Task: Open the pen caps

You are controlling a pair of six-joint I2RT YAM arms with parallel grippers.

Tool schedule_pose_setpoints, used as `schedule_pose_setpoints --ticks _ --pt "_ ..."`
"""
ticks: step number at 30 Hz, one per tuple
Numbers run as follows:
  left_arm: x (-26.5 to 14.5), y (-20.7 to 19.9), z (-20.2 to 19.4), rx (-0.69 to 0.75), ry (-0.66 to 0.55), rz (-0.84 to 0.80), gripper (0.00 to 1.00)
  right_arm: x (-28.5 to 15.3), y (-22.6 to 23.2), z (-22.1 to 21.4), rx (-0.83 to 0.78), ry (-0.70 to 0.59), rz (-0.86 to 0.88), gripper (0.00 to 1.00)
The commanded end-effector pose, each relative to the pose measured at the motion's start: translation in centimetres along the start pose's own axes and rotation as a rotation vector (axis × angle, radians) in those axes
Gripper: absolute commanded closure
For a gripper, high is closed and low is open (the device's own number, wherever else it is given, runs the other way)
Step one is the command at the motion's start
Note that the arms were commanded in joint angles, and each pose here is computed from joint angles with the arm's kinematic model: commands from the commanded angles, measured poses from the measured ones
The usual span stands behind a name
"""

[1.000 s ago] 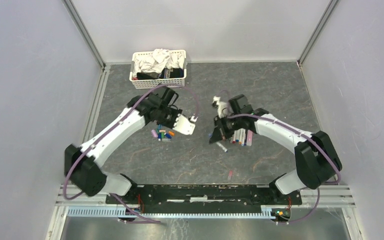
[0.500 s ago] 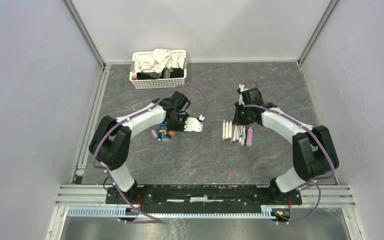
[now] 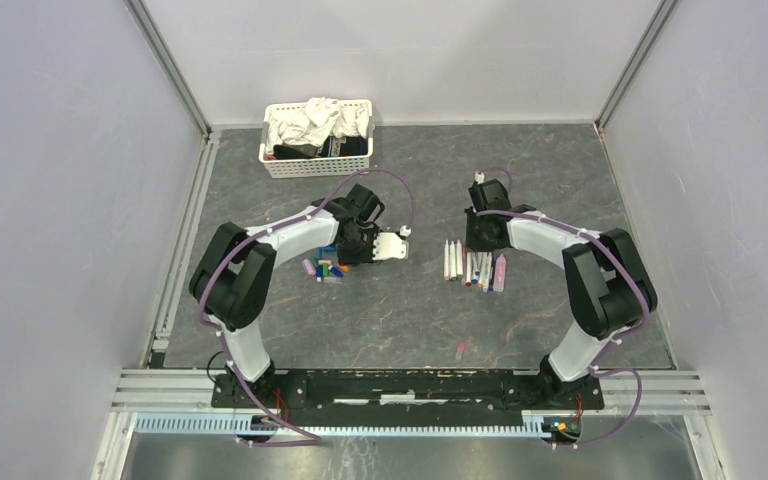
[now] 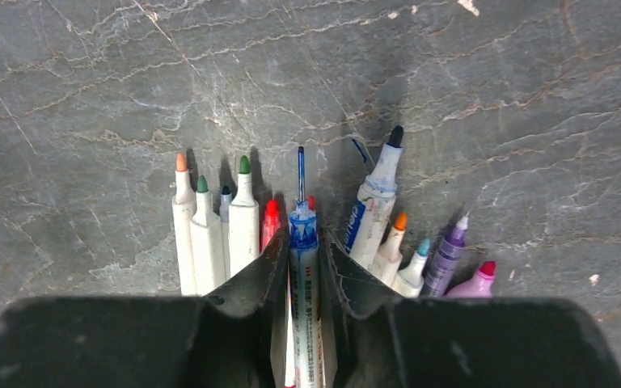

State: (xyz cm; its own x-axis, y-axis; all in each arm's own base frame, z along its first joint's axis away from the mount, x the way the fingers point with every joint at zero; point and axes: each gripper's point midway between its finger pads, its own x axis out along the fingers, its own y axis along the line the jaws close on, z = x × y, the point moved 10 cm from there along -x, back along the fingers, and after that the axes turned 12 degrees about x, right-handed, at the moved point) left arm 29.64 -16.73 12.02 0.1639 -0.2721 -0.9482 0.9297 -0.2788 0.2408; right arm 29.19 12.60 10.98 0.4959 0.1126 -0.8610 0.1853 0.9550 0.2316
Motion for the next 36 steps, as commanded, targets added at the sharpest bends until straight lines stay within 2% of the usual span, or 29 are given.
schedule_pose_setpoints --ticks 1,2,3,4,5,6,15,17,19,22,28,33,36 --pt "-1.2 0.7 0.7 -0.085 -0.067 0.038 0.53 0.3 1.2 1.2 0.033 -0.064 -0.016 0.76" --pt "-1.7 1.0 0.8 -0.099 -0.088 0.054 0.51 0.2 1.3 1.2 0.031 -0.066 -0.015 0.74" --pt "-2.4 1.2 1.0 -0.110 -0.109 0.056 0.40 0.2 1.4 1.2 0.032 -0.066 -0.013 0.71" --pt "-3.0 1.6 1.2 -0.125 -0.129 0.067 0.36 0.1 1.5 1.3 0.030 -0.068 -0.015 0.68" --pt "-3.6 1.8 1.4 -0.139 -0.143 0.065 0.24 0.0 1.5 1.3 0.029 -0.073 -0.016 0.65" --pt "-4.3 2.1 1.5 -0.150 -0.156 0.070 0.20 -0.1 1.6 1.4 0.028 -0.075 -0.017 0.64" --pt "-10.8 3.7 2.6 -0.277 -0.292 0.132 0.15 -2.7 2.6 2.1 -0.005 -0.145 -0.004 0.63" --pt "-11.9 3.6 2.3 -0.319 -0.310 0.128 0.14 -3.3 2.5 1.8 -0.012 -0.151 -0.008 0.65" --pt "-12.8 3.4 1.5 -0.379 -0.320 0.128 0.14 -3.7 2.4 1.2 -0.030 -0.143 0.003 0.72" --pt "-13.9 3.3 0.0 -0.475 -0.338 0.137 0.13 -4.1 1.8 0.0 -0.059 -0.122 0.013 0.72" --pt "-15.5 2.4 -4.9 -0.742 -0.323 0.249 0.02 -6.5 0.2 -0.8 -0.103 -0.184 0.014 0.46" --pt "-16.3 1.5 -8.0 -0.891 -0.226 0.436 0.00 -9.7 -0.6 0.4 -0.096 -0.334 -0.021 0.24" --pt "-16.8 1.1 -9.7 -0.993 -0.250 0.554 0.00 -10.9 -2.0 0.7 -0.061 -0.423 -0.076 0.14"
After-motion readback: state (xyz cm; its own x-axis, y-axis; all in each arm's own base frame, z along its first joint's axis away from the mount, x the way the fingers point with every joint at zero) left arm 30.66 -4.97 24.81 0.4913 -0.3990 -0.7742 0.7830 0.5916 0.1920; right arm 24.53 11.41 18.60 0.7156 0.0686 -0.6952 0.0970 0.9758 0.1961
